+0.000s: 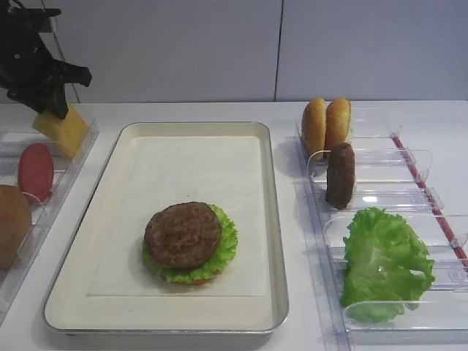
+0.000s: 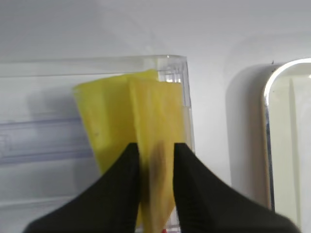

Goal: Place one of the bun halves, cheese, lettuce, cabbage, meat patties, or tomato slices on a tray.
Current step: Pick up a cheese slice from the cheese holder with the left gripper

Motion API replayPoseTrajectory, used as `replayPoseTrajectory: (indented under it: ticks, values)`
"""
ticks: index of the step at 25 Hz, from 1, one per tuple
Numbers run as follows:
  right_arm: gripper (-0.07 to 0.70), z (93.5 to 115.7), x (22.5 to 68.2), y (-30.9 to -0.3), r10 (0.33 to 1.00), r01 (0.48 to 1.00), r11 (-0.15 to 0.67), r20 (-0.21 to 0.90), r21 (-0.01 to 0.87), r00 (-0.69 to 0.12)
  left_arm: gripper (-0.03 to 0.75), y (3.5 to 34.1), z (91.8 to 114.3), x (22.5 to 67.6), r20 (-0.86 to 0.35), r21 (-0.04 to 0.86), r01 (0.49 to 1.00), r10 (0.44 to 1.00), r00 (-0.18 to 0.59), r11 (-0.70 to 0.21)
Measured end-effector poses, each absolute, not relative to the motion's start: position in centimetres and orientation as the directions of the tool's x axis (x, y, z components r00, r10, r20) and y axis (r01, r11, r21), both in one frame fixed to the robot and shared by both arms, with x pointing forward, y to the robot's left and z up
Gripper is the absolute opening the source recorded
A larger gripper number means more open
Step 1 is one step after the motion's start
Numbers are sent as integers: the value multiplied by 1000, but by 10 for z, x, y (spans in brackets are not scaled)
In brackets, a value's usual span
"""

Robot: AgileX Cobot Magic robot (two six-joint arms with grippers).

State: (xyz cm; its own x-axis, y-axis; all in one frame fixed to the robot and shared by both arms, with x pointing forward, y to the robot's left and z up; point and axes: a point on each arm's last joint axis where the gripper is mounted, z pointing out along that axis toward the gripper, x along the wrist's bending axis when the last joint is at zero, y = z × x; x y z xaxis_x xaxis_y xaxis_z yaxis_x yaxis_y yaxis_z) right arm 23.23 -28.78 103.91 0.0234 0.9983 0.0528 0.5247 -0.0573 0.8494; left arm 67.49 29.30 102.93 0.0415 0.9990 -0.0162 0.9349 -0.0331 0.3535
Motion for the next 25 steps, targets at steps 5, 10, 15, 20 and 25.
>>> replayPoseTrajectory:
  ticks: [5,10,15,20,25]
  values:
    - [345,1039,232,-288,998,525,-57,53,849,23,54,293,1027,671,-21,309,951,999,38,-30]
    - [345,1039,232,-288,998,525,-57,53,849,23,-8,293,1028,670,-23,301,953,999,41,-32]
    - [345,1039,232,-288,998,525,-57,53,849,23,-9,290,1051,672,-45,315,948,998,55,-38]
    - [345,1039,232,-288,998,525,-57,53,849,23,-9,286,1103,656,-96,394,919,994,61,-18]
    - [345,1039,232,-288,998,525,-57,53,849,23,-9,284,1147,628,-116,477,879,991,71,-7]
